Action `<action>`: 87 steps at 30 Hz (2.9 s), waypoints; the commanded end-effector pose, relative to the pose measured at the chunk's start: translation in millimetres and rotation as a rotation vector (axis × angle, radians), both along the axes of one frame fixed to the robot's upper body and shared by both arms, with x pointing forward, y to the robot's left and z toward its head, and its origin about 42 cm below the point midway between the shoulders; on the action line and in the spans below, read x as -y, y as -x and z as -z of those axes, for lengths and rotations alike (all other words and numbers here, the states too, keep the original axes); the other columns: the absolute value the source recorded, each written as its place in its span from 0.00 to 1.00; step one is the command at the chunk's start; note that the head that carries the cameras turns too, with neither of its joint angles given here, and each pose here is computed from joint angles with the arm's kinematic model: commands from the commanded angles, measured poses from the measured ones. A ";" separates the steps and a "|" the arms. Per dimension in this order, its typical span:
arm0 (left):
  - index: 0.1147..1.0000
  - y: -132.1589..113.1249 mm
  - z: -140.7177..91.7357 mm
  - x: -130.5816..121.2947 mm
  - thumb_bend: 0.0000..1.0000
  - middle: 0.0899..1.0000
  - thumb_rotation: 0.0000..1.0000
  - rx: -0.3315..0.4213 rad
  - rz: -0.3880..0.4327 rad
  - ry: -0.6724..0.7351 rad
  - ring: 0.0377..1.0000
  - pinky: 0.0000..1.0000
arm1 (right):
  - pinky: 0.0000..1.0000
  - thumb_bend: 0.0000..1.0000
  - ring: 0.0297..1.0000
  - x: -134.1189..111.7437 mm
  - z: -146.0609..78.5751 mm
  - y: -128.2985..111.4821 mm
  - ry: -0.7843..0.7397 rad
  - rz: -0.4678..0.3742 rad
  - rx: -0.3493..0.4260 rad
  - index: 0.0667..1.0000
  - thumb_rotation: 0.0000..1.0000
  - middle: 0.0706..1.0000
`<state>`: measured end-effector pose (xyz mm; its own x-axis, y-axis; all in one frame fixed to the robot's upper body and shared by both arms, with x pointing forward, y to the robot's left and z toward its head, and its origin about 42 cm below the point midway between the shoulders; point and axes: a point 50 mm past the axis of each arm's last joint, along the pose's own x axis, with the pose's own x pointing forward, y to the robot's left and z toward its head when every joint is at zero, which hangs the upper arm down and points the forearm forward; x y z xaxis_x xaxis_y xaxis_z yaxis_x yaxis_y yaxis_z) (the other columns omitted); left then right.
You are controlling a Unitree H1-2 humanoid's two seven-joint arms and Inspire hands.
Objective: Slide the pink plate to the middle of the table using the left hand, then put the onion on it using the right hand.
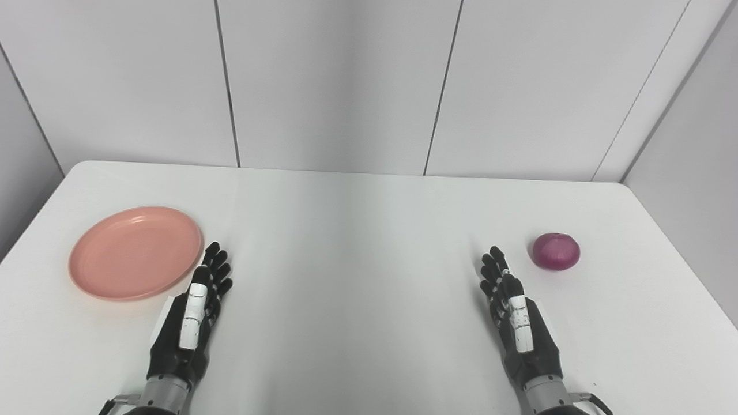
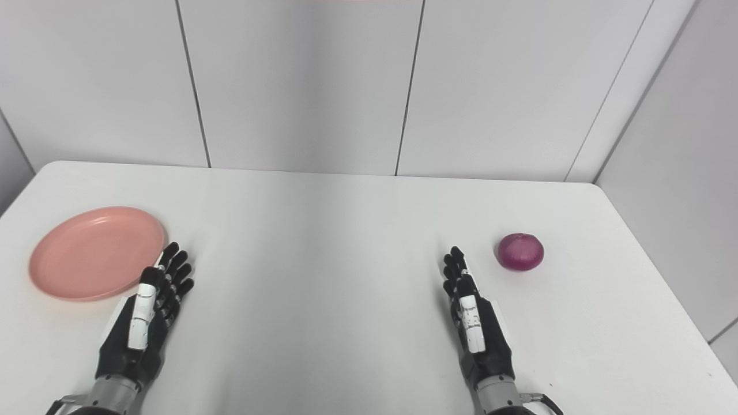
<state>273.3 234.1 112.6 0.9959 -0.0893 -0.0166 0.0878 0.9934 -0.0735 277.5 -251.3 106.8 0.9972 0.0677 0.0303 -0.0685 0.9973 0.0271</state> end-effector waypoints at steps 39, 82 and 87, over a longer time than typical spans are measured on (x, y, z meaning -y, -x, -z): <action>1.00 2.5 19.7 64.1 0.77 1.00 1.00 0.002 -0.002 0.028 1.00 1.00 | 1.00 0.94 1.00 68.9 59.5 19.6 -0.060 -0.018 -0.143 1.00 0.95 1.00; 0.71 -196.3 -173.6 -116.8 0.90 0.70 0.92 0.510 -0.163 -0.176 0.71 0.62 | 1.00 0.88 0.99 61.0 66.6 20.4 -0.058 -0.031 -0.133 1.00 0.92 0.96; 0.73 -202.8 -177.4 -154.0 0.90 0.72 0.92 0.484 -0.223 -0.203 0.73 0.65 | 1.00 0.88 0.99 61.9 66.7 20.2 -0.066 -0.038 -0.136 1.00 0.92 0.96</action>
